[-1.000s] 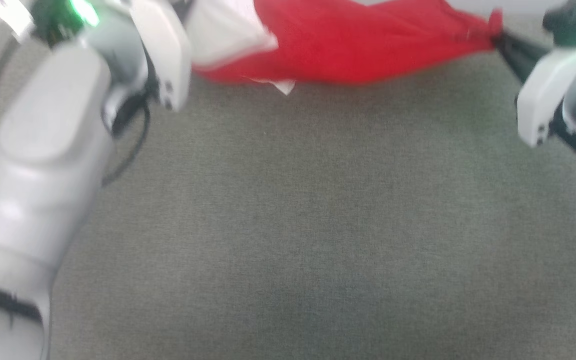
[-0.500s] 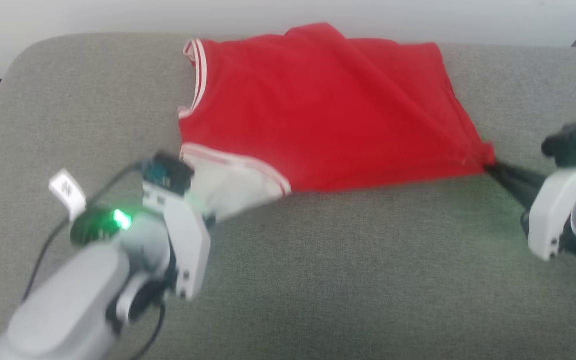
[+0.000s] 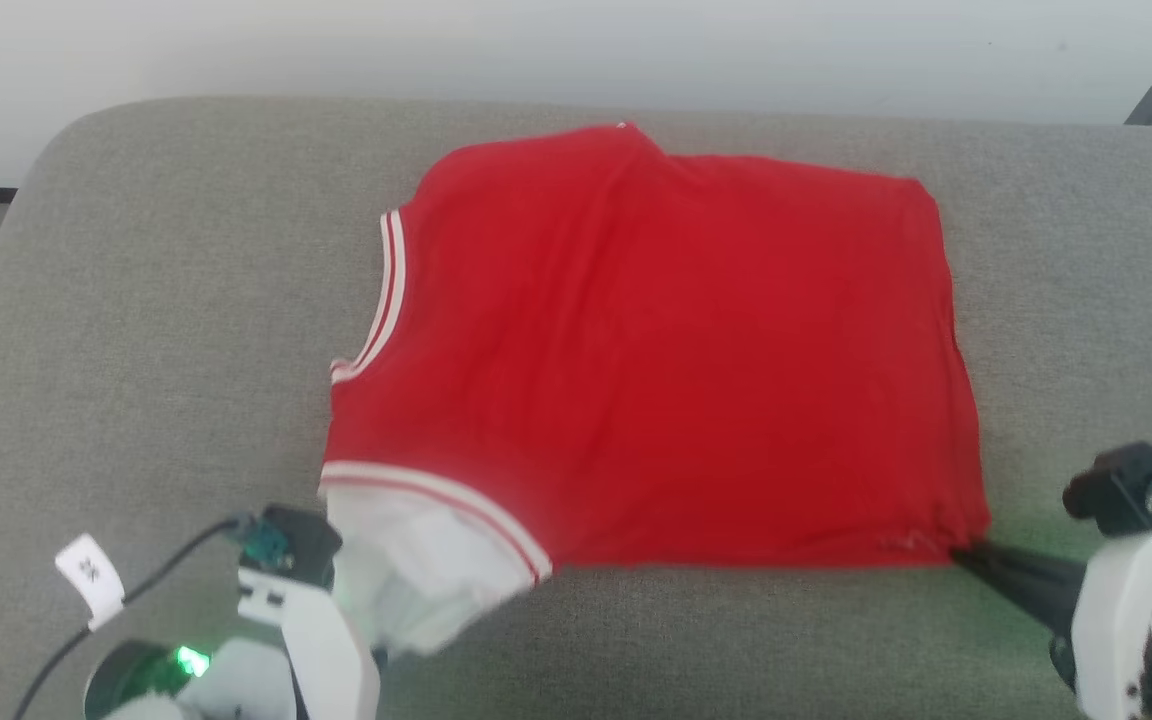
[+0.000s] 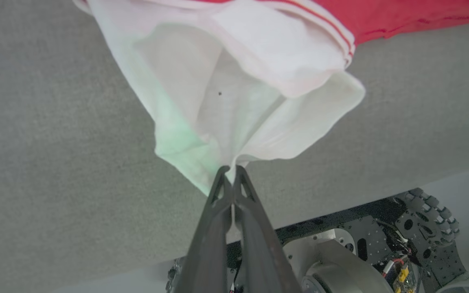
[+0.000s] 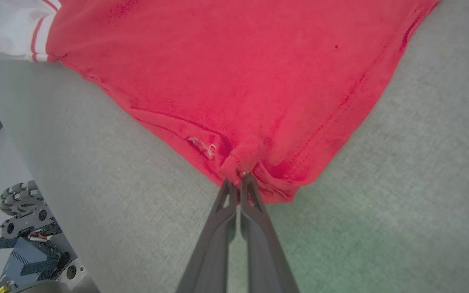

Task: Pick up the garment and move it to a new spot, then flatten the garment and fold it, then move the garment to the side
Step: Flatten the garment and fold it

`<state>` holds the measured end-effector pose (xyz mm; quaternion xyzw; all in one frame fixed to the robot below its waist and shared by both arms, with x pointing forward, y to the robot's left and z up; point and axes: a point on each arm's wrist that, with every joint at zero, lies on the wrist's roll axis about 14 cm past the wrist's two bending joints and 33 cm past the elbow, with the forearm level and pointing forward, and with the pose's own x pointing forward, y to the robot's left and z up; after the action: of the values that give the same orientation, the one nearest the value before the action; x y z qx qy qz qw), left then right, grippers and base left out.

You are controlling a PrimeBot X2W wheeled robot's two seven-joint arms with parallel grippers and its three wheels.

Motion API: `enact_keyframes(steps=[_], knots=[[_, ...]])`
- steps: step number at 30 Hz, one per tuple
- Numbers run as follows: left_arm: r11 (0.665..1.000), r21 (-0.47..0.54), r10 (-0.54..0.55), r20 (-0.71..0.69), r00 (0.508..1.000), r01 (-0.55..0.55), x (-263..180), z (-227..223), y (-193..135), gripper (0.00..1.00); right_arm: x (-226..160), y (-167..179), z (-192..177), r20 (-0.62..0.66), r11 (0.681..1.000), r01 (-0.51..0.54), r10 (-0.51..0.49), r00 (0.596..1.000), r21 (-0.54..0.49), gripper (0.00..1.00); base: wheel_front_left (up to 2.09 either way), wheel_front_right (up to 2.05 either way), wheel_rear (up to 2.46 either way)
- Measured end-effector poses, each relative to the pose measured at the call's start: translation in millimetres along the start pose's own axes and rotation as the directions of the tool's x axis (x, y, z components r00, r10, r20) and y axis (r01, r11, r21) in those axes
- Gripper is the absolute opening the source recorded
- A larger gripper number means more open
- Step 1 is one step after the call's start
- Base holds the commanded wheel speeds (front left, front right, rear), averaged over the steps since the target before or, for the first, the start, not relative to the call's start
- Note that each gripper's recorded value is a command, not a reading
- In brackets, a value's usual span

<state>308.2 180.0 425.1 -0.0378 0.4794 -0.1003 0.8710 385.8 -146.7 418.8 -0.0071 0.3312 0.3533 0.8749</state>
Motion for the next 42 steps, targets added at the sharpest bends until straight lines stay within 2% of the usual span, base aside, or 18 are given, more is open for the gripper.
enact_keyframes(steps=[12,16,20,22,28,36,42], knots=[[0.999,-0.041,-0.028,-0.109,0.994,0.023,-16,-30,-19,0.00,-35,26,-50,-0.159,0.992,-0.049,0.068,0.985,0.118,0.00,0.00,0.00,0.00],[1.000,0.009,0.007,-0.041,0.999,-0.007,-21,-9,-13,0.00,-37,15,-33,-0.085,0.995,-0.019,0.028,0.996,0.100,0.00,0.00,0.00,0.00],[0.995,0.087,0.039,0.089,0.995,-0.047,-26,37,-4,0.00,-36,-5,-10,-0.006,0.997,0.035,-0.035,0.999,0.061,0.00,0.00,0.00,0.00],[0.988,0.134,0.052,0.147,0.988,-0.072,-28,59,0,0.00,-34,-15,2,0.023,0.998,0.061,-0.061,0.998,0.016,0.00,0.00,0.00,0.00],[0.961,0.249,0.052,0.269,0.962,-0.121,-17,122,6,0.00,-17,-39,37,0.108,0.992,0.122,-0.119,0.987,-0.022,0.00,0.00,0.00,0.00],[0.937,0.316,0.053,0.298,0.953,-0.151,25,177,13,0.00,14,-67,60,0.113,0.982,0.182,-0.175,0.978,-0.056,0.00,0.00,0.00,0.00],[0.939,0.313,0.078,0.205,0.976,-0.141,71,177,23,0.00,41,-74,54,0.066,0.982,0.182,-0.178,0.982,-0.048,0.00,0.00,0.00,0.00]])
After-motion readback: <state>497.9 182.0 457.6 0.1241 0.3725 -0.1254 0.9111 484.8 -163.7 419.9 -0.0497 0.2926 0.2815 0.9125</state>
